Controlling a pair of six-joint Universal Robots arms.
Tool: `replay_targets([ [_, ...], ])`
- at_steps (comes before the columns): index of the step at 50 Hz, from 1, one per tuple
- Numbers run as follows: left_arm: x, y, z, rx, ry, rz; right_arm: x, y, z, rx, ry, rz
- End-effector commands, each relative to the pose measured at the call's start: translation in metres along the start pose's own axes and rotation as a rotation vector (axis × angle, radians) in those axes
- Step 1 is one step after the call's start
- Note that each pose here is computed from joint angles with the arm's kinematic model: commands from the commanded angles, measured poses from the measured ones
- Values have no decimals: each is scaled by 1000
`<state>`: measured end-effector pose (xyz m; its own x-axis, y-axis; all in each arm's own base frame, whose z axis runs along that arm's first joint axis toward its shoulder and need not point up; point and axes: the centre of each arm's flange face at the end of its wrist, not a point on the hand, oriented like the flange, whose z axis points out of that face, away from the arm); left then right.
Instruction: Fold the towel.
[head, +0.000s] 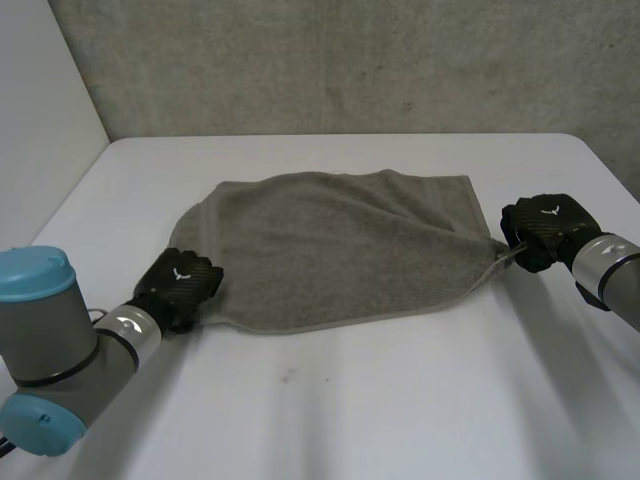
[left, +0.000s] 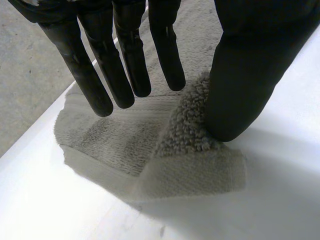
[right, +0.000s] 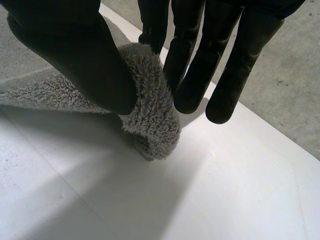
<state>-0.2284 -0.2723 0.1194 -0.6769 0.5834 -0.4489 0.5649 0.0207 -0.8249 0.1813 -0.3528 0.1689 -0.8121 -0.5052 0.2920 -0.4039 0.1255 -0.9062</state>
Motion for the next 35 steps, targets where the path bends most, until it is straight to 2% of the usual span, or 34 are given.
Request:
replay_targets([
  [1,2,2,2,-2,5,0,0,1,0,-2,-1,1],
  [13,-7,-6,1,22,-33,9,3,-5,-1,11,14,-8],
  [19,-24,-33,-17,64,-134,27,14,-32,-11,59,46,-54],
  [27,-52,-88,-64,176,-240,8,32,-75,-55,11,74,-200],
  [32,-75,-139,-111,295,-315,-7,47,-140,-107,111,172,-315],
  [35,-77,-146,-119,305,-320,-7,49,-149,-116,128,191,-329],
])
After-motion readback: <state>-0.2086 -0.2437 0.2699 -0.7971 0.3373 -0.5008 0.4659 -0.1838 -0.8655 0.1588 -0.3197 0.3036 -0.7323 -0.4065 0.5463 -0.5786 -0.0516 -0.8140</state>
